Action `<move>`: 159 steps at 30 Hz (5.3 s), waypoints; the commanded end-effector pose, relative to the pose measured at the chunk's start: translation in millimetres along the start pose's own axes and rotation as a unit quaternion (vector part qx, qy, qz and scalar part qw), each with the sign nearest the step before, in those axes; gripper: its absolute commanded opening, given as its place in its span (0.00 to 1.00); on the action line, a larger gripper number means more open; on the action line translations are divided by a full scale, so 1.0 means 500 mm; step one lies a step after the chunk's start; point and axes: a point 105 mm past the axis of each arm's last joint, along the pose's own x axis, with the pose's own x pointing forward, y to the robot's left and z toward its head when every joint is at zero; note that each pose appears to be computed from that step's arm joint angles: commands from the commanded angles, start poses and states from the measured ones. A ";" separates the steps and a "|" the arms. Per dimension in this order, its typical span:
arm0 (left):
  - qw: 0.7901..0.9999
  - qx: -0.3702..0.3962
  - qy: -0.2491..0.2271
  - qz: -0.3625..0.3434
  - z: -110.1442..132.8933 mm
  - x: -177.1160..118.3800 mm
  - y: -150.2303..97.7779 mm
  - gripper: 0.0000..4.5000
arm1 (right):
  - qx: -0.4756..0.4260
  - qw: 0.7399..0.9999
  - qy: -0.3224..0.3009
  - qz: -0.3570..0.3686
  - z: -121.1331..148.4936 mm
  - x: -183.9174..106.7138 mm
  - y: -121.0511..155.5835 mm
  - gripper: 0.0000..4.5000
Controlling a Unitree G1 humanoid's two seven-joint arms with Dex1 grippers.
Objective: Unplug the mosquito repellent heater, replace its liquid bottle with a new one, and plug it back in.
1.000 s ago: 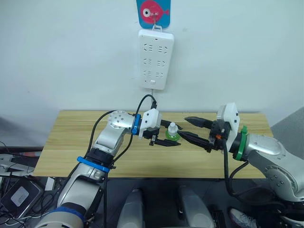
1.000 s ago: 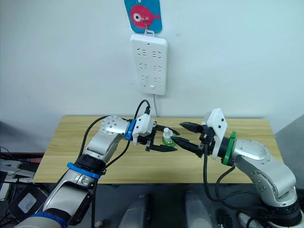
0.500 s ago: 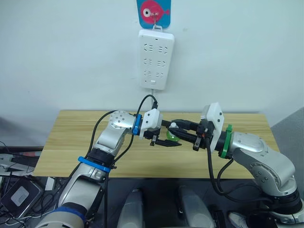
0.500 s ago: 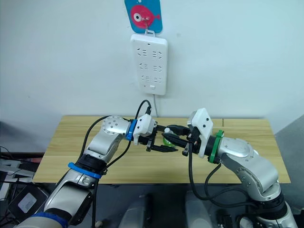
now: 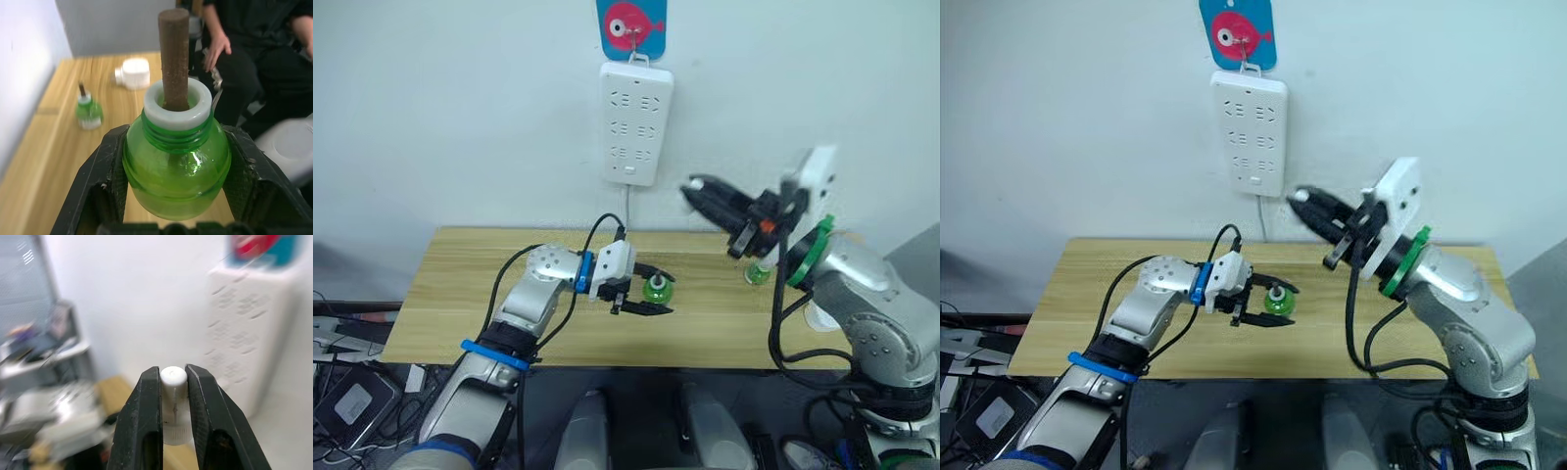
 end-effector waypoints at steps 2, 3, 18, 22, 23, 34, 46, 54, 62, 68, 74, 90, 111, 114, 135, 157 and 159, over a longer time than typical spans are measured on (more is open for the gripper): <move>0.999 0.023 -0.002 0.025 0.013 -0.014 0.008 0.50 | -0.012 0.992 0.066 -0.103 -0.096 -0.033 -0.065 0.08; 0.999 0.023 -0.002 0.027 0.013 -0.015 0.009 0.50 | -0.021 0.990 0.078 -0.112 -0.115 -0.037 -0.071 0.08; 0.997 0.026 -0.006 0.075 0.031 -0.026 0.032 0.50 | -0.082 0.938 0.172 -0.289 -0.398 -0.098 -0.207 0.08; 0.997 0.025 -0.005 0.077 0.035 -0.031 0.031 0.50 | -0.086 0.932 0.176 -0.306 -0.420 -0.105 -0.213 0.08; 0.997 0.025 -0.005 0.076 0.035 -0.031 0.030 0.50 | -0.081 0.931 0.178 -0.308 -0.427 -0.107 -0.212 0.08; 0.997 0.019 -0.006 0.072 0.041 -0.028 0.027 0.50 | -0.046 0.929 0.182 -0.318 -0.460 -0.112 -0.205 0.08; 0.998 0.019 -0.008 0.066 0.040 -0.021 0.034 0.50 | -0.072 0.954 0.132 -0.259 -0.387 -0.066 -0.194 0.92; 0.997 0.026 -0.006 0.067 0.031 -0.029 0.048 0.50 | -0.004 0.993 0.119 -0.005 -0.209 -0.063 -0.034 0.85; 0.998 0.049 -0.027 0.040 0.052 -0.012 0.058 0.50 | 0.053 0.981 0.143 0.120 -0.143 -0.047 0.065 0.62; 0.997 0.058 -0.047 0.027 0.080 0.003 0.066 0.50 | 0.040 0.985 0.126 0.112 -0.141 0.000 0.068 0.62; 0.997 0.047 -0.064 0.022 0.095 0.006 0.066 0.50 | 0.036 0.985 0.127 0.110 -0.156 0.007 0.074 0.62; 0.996 0.030 -0.077 0.032 0.106 0.005 0.069 0.50 | 0.013 0.987 0.132 0.091 -0.181 0.001 0.060 0.20; 0.930 0.031 -0.231 0.283 0.194 0.041 0.091 1.00 | 0.489 0.845 -0.087 -0.199 -0.081 -0.061 -0.105 0.19; 0.924 0.015 -0.241 0.297 0.196 0.062 0.087 1.00 | 0.502 0.839 -0.081 -0.194 -0.078 -0.060 -0.097 0.19; 0.909 0.005 -0.266 0.321 0.211 0.102 0.110 0.81 | 0.527 0.834 -0.073 -0.149 -0.039 -0.033 -0.056 0.19; 0.913 0.004 -0.246 0.326 0.201 0.066 0.139 0.51 | 0.409 0.894 0.129 -0.132 -0.085 -0.120 -0.022 0.99; 0.916 0.006 -0.243 0.320 0.200 0.061 0.140 0.51 | 0.367 0.899 0.187 -0.150 -0.098 -0.165 -0.040 0.99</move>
